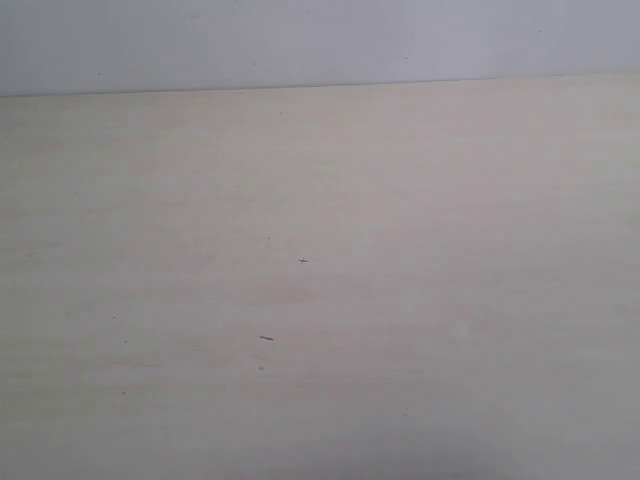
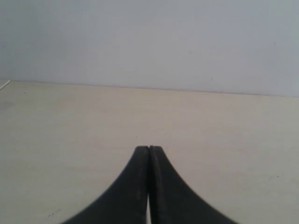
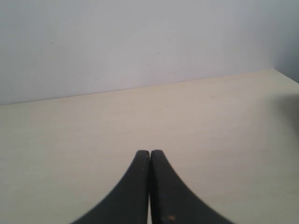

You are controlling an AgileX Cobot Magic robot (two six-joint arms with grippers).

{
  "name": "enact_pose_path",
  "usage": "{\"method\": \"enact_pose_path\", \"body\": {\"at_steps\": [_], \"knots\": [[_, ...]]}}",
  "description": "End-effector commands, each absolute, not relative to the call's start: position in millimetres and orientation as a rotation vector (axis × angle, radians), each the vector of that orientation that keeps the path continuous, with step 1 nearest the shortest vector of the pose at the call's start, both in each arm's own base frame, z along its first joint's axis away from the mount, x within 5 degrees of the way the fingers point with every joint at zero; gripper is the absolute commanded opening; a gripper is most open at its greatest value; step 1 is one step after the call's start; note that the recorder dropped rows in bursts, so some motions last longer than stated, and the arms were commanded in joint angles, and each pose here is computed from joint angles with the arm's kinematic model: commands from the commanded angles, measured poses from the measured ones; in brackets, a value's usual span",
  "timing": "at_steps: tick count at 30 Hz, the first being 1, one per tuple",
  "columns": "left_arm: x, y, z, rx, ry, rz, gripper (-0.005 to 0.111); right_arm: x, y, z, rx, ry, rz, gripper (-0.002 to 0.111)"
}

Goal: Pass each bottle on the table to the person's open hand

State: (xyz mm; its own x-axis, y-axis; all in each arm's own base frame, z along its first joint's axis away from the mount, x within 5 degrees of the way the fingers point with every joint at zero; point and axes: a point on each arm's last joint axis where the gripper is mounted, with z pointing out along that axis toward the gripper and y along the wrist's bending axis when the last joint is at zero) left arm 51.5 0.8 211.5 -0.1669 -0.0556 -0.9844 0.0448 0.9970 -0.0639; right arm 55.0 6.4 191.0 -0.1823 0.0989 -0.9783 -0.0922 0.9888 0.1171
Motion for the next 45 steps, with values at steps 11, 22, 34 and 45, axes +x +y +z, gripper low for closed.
{"method": "enact_pose_path", "body": {"at_steps": [11,22,34,45], "knots": [[53.4,1.3,180.8,-0.039,1.843,-0.091,0.000,55.0,6.0,190.8,0.006,1.733,0.162,0.000],[53.4,1.3,180.8,-0.039,1.843,-0.091,0.000,55.0,6.0,190.8,0.007,1.733,0.164,0.000],[53.4,1.3,180.8,-0.039,1.843,-0.091,0.000,55.0,6.0,190.8,0.007,1.733,0.164,0.000],[53.4,1.3,180.8,-0.039,1.843,-0.091,0.000,55.0,6.0,190.8,0.007,1.733,0.164,0.000]]}}
